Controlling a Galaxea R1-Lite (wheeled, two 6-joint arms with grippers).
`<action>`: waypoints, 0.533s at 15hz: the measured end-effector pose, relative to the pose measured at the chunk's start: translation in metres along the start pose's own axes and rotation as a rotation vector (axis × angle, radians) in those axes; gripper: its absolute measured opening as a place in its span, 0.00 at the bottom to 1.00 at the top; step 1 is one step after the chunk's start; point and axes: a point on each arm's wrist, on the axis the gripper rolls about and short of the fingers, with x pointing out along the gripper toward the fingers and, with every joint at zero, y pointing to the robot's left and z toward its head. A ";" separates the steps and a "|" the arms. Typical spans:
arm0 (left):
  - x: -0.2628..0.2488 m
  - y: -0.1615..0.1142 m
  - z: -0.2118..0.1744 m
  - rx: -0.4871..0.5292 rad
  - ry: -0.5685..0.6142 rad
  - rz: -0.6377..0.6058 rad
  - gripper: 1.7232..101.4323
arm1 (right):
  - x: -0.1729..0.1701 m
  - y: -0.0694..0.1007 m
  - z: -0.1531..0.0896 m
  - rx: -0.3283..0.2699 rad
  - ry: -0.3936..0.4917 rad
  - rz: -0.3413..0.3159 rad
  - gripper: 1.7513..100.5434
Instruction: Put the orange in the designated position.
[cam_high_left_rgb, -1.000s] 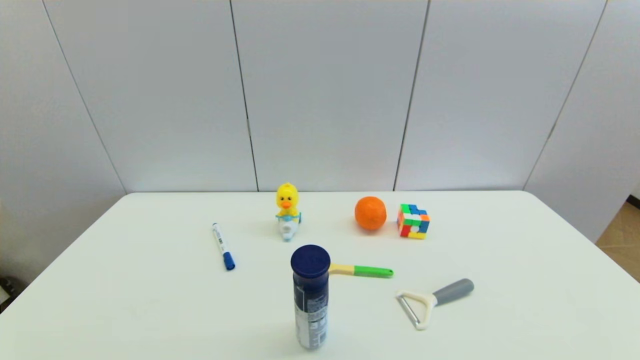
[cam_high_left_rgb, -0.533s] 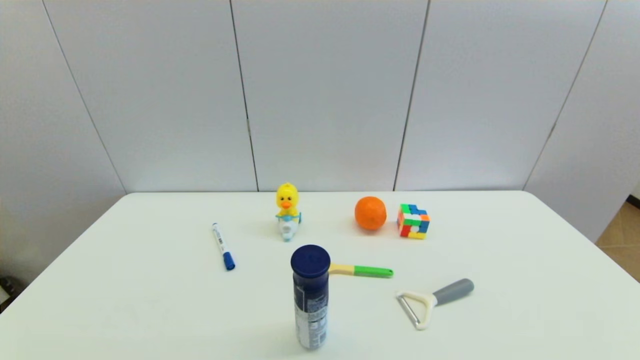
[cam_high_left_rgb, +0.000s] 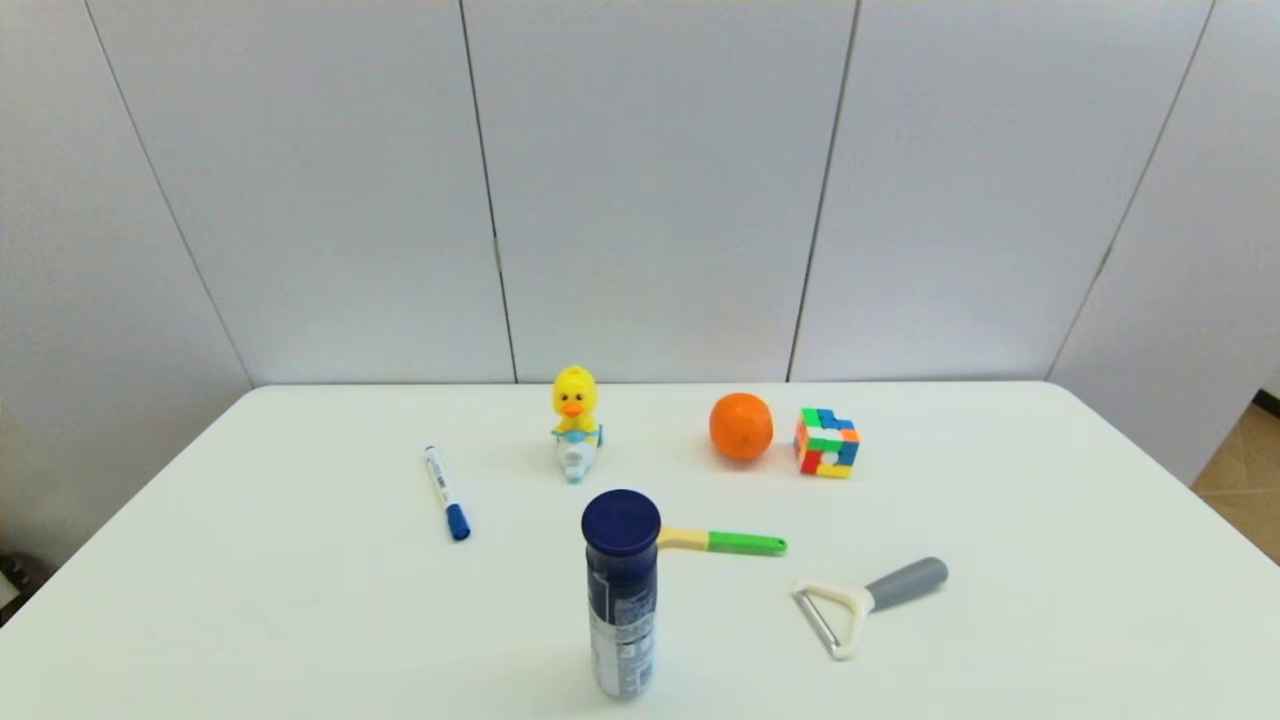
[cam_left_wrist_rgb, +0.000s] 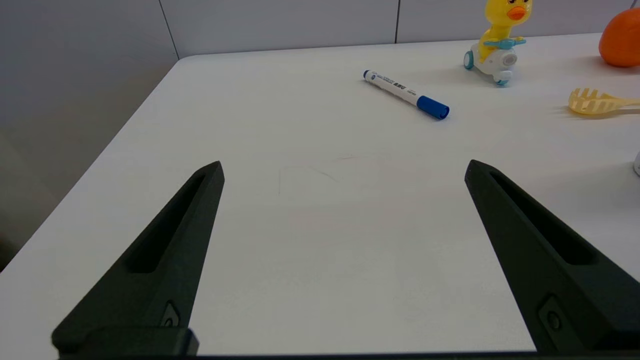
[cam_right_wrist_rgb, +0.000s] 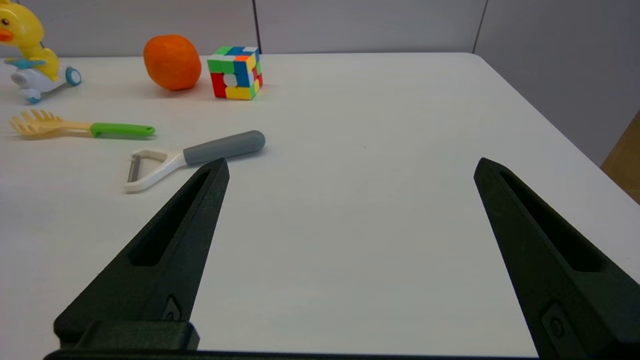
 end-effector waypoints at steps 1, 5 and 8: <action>0.000 0.000 0.000 0.000 0.000 0.000 0.96 | 0.000 0.000 0.000 0.000 0.000 0.000 0.97; 0.000 0.000 0.000 0.000 0.000 -0.001 0.96 | 0.000 0.000 0.000 0.003 0.001 0.000 0.97; 0.000 0.000 0.000 0.000 0.000 0.000 0.96 | 0.000 0.000 0.000 0.008 0.001 -0.003 0.97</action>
